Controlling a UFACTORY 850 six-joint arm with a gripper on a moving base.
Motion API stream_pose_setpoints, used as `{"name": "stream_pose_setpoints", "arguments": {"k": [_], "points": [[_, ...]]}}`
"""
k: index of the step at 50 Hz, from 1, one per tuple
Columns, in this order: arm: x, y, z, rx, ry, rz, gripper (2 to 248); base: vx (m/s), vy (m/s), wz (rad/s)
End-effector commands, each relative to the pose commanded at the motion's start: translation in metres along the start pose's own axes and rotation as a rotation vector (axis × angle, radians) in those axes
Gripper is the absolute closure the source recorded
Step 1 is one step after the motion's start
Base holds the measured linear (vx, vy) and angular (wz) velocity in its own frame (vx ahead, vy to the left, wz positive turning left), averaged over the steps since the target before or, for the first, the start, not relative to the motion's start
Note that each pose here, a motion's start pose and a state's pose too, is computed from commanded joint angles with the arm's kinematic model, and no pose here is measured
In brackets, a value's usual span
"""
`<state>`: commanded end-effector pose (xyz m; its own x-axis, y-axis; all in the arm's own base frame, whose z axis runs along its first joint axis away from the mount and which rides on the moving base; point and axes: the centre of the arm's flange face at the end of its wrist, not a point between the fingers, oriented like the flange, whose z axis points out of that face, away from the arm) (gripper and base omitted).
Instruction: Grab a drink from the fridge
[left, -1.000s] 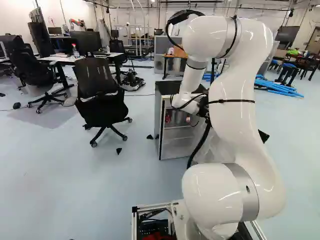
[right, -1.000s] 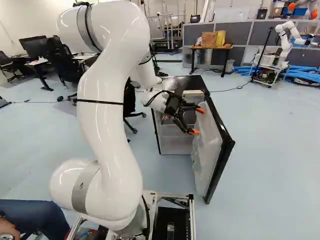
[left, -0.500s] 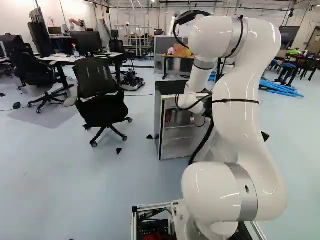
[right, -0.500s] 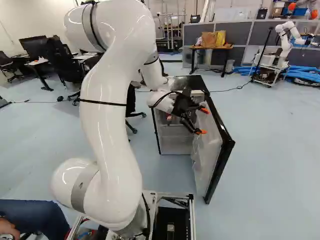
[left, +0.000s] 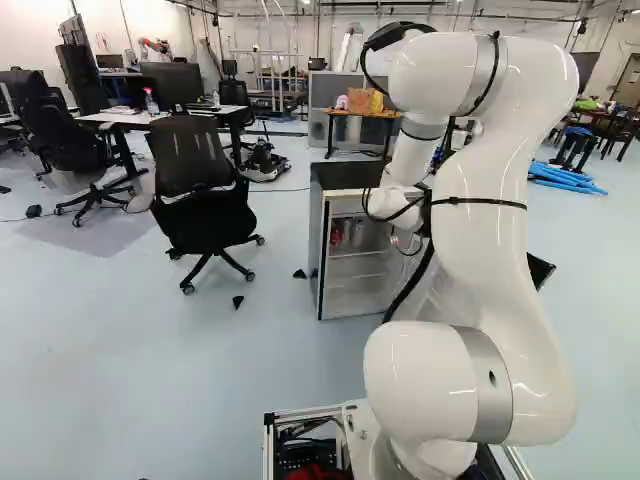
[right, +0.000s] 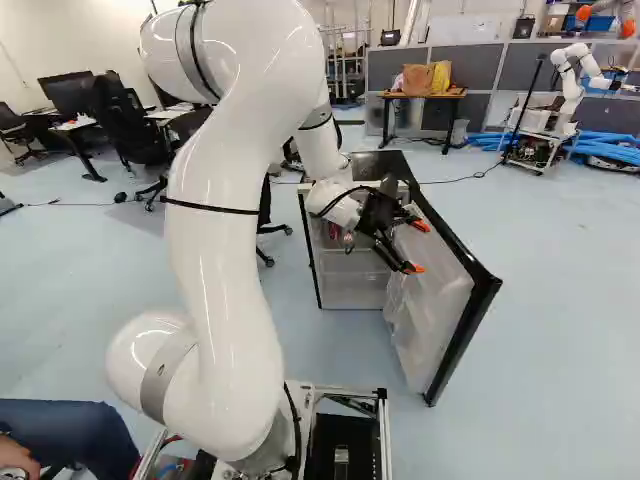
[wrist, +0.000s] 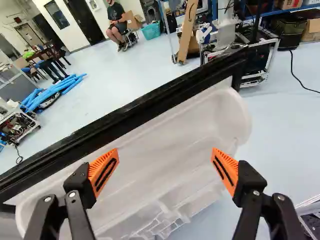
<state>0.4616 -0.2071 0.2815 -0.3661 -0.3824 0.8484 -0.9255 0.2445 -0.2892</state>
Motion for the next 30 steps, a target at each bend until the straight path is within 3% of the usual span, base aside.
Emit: {"name": "stream_pose_setpoints", "arguments": {"k": [16,30], "points": [[0.009,0.002,0.017,-0.017,0.001,0.009,3,0.000,0.000,0.000],[0.009,-0.003,0.016,0.044,0.000,-0.025,3,0.000,0.000,0.000]]}}
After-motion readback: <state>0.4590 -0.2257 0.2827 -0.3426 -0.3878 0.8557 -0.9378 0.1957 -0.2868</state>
